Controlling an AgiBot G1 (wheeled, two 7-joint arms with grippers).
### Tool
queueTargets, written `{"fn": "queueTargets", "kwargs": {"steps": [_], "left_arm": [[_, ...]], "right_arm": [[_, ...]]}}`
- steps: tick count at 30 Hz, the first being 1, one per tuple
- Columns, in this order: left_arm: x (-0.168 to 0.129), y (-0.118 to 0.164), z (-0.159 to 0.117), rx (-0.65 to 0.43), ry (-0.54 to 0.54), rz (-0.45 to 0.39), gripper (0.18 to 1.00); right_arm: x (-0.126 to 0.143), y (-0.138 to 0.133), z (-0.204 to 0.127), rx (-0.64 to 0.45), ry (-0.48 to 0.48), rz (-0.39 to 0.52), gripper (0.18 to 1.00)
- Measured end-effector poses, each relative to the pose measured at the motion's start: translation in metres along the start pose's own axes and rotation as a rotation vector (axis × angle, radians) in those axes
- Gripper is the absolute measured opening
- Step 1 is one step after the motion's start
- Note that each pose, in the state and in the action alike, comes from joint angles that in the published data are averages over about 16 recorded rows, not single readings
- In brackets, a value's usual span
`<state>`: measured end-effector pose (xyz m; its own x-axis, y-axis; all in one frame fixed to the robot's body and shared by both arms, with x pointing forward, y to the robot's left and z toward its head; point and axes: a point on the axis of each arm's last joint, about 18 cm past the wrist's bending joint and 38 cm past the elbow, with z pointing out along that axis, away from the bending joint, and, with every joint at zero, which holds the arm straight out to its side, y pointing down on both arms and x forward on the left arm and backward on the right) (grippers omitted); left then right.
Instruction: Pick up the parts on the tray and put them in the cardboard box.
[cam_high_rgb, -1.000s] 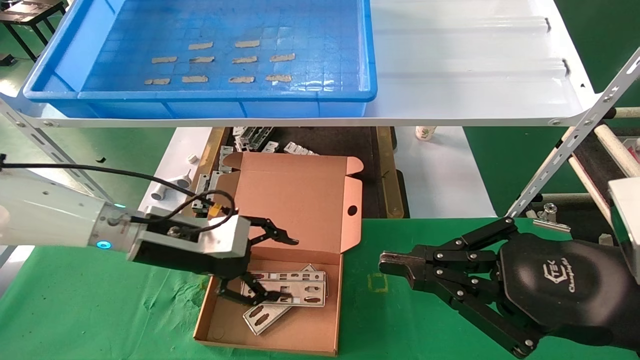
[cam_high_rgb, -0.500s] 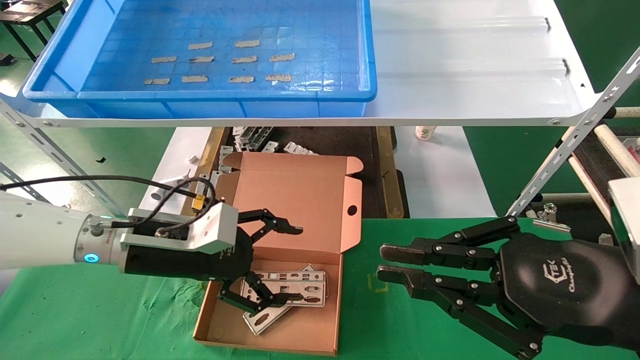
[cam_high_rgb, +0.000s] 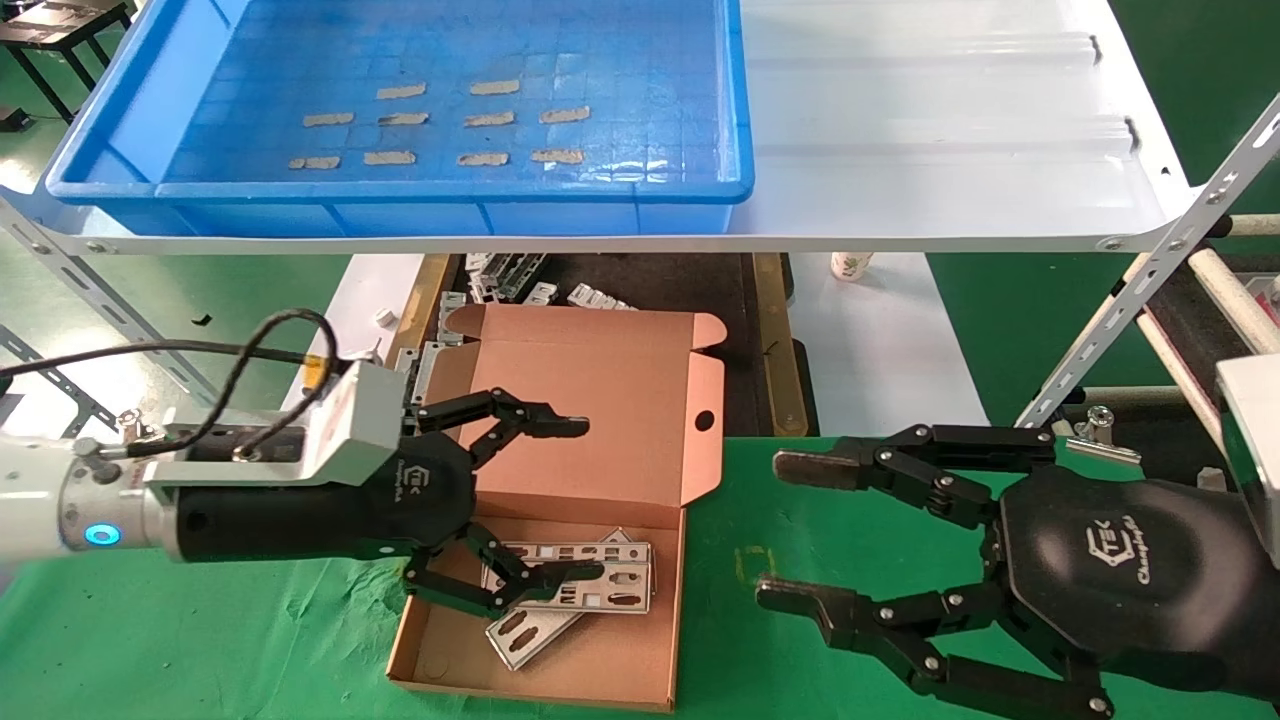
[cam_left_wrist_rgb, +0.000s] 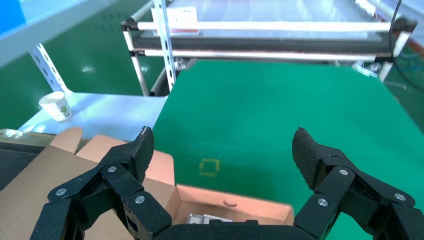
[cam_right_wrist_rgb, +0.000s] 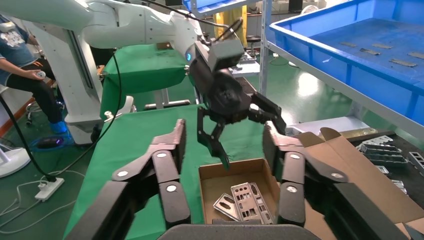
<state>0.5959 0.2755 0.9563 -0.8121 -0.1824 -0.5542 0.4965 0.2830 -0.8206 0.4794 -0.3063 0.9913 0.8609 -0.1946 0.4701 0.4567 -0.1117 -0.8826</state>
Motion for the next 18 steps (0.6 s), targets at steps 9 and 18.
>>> {"fn": "queueTargets", "kwargs": {"steps": [9,18], "left_arm": [[0.017,-0.022,-0.021,0.072,-0.014,-0.035,1.001],[0.038,-0.046,-0.041,0.125,-0.011,-0.062,1.001]], "right_arm": [[0.000,0.000,0.000,0.000,0.000,0.000,0.709],[0.000,0.000,0.000,0.000,0.000,0.000,0.885]]}}
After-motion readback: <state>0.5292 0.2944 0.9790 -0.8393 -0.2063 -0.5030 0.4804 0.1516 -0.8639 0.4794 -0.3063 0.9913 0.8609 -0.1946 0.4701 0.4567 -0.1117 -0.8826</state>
